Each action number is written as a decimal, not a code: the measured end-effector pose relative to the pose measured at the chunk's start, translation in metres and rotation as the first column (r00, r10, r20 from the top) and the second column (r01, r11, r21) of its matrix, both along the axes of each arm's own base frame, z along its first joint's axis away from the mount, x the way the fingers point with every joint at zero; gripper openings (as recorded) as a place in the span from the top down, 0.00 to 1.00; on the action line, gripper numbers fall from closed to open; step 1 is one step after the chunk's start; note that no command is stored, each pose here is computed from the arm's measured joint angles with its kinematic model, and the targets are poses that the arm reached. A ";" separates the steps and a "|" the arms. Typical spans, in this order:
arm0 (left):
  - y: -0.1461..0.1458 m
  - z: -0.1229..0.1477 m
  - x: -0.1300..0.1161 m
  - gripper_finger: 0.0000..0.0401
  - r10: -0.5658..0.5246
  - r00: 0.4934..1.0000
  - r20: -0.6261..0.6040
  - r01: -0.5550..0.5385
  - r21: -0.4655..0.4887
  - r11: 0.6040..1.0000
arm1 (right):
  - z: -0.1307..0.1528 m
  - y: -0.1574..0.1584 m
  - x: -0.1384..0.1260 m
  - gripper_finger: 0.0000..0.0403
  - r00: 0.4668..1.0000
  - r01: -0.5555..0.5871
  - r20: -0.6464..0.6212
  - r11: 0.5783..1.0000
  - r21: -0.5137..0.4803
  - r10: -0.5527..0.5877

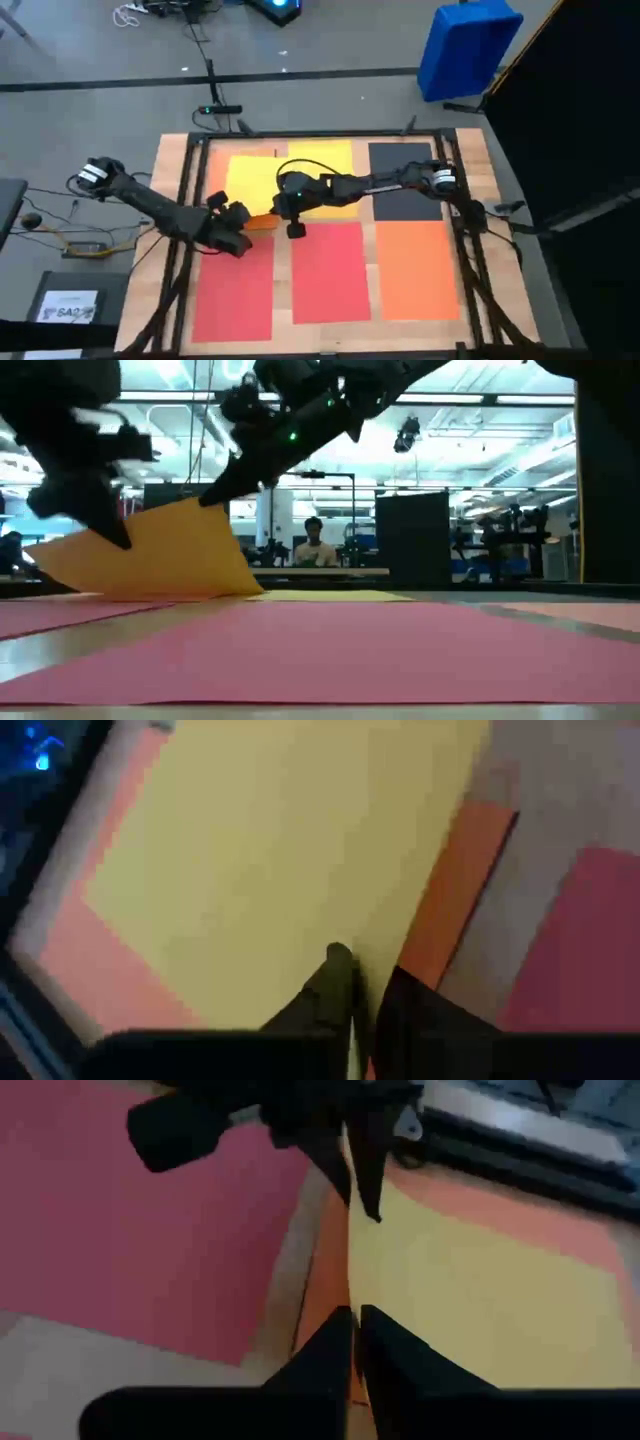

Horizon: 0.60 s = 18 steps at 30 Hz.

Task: Organize paper
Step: Stack the yellow paper on top of the yellow paper

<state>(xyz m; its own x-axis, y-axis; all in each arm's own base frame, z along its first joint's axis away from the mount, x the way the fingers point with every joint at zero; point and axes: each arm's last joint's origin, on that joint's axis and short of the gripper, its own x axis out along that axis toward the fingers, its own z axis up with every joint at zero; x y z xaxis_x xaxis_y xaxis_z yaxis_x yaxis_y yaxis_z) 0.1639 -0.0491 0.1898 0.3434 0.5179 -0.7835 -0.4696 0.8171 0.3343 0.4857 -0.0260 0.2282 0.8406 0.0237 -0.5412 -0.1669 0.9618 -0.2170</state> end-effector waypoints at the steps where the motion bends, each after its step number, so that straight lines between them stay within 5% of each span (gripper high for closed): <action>1: 0.000 0.006 0.002 1.00 -0.001 1.000 0.009 0.001 0.009 1.000 | 0.007 0.000 -0.003 1.00 1.000 0.001 0.002 1.000 0.000 -0.001; 10: -0.004 0.048 0.020 1.00 -0.075 0.993 0.090 0.070 0.062 0.996 | 0.059 0.002 -0.037 1.00 0.997 0.061 -0.036 0.997 -0.052 -0.063; 18: 0.004 0.066 0.046 1.00 -0.185 0.971 0.149 0.169 0.114 0.979 | 0.075 0.009 -0.063 1.00 0.983 0.080 -0.157 0.994 -0.074 -0.091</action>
<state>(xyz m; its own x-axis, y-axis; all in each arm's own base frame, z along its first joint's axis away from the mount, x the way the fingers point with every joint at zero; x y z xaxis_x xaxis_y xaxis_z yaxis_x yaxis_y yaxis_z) 0.2102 -0.0451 0.2561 0.5518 0.5108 -0.6592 -0.3741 0.8581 0.3517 0.4231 -0.0171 0.3033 0.7402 -0.0852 -0.6669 -0.1227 0.9582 -0.2586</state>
